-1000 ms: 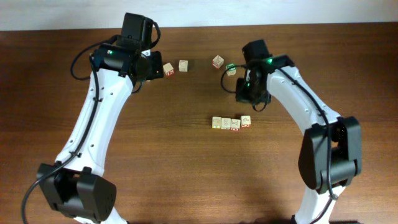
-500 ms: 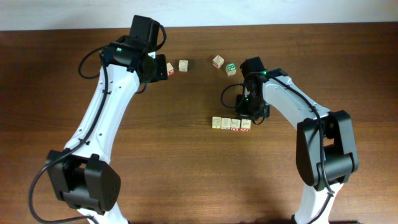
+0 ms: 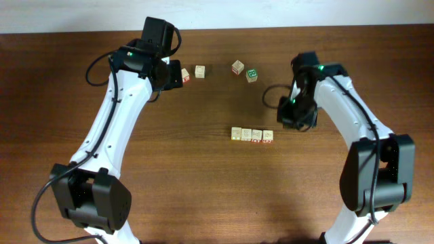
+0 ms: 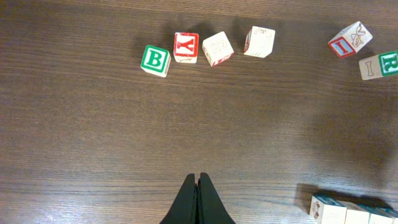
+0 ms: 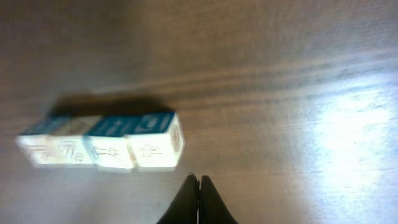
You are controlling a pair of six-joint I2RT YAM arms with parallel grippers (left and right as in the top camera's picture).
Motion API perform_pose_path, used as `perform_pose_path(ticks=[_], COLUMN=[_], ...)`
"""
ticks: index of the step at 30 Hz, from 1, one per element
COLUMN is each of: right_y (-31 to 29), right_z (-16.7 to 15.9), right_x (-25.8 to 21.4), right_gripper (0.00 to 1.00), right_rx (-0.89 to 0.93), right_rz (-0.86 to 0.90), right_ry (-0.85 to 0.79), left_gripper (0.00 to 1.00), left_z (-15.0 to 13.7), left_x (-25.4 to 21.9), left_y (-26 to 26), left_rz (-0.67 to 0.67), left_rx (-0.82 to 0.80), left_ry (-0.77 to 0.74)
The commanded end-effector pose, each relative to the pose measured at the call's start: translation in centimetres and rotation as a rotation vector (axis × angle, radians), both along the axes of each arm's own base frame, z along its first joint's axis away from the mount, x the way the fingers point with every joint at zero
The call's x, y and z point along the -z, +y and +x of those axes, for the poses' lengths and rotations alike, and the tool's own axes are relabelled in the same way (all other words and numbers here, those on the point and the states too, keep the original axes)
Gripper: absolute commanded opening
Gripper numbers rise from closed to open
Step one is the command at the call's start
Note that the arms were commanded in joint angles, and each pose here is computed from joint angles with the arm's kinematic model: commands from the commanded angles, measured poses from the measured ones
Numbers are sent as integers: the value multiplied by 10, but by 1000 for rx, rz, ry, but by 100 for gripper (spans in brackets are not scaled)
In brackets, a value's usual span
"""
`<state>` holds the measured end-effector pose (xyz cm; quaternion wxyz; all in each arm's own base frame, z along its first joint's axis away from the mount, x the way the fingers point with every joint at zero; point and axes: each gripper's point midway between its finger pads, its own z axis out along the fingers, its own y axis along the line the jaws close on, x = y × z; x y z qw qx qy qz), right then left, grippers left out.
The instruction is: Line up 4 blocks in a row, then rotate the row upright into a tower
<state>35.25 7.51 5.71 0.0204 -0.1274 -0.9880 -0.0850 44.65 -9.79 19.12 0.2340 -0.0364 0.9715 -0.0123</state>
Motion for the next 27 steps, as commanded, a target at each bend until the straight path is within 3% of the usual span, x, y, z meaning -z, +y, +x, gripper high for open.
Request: perform_pose_path(ticks=[1, 6, 18, 26, 27], right_y=[-2, 16, 105, 125, 125], right_z=[-19, -17, 4, 7, 13], right_x=[30, 48, 38, 30, 21], right_gripper=[4, 5, 5, 5, 5], right_rx=[-14, -54, -207, -249, -236], right_rz=[-9, 17, 188, 219, 247], right_ry=[34, -17, -185, -221, -224], left_gripper=[0, 0, 0, 0, 0], left_z=[1, 1, 1, -31, -32], left_x=[2, 2, 2, 17, 17], left_y=[-1, -1, -1, 15, 9], left_rz=[15, 14, 15, -43, -72], left_rx=[8, 8, 8, -3, 90], left_ry=[1, 1, 2, 170, 177])
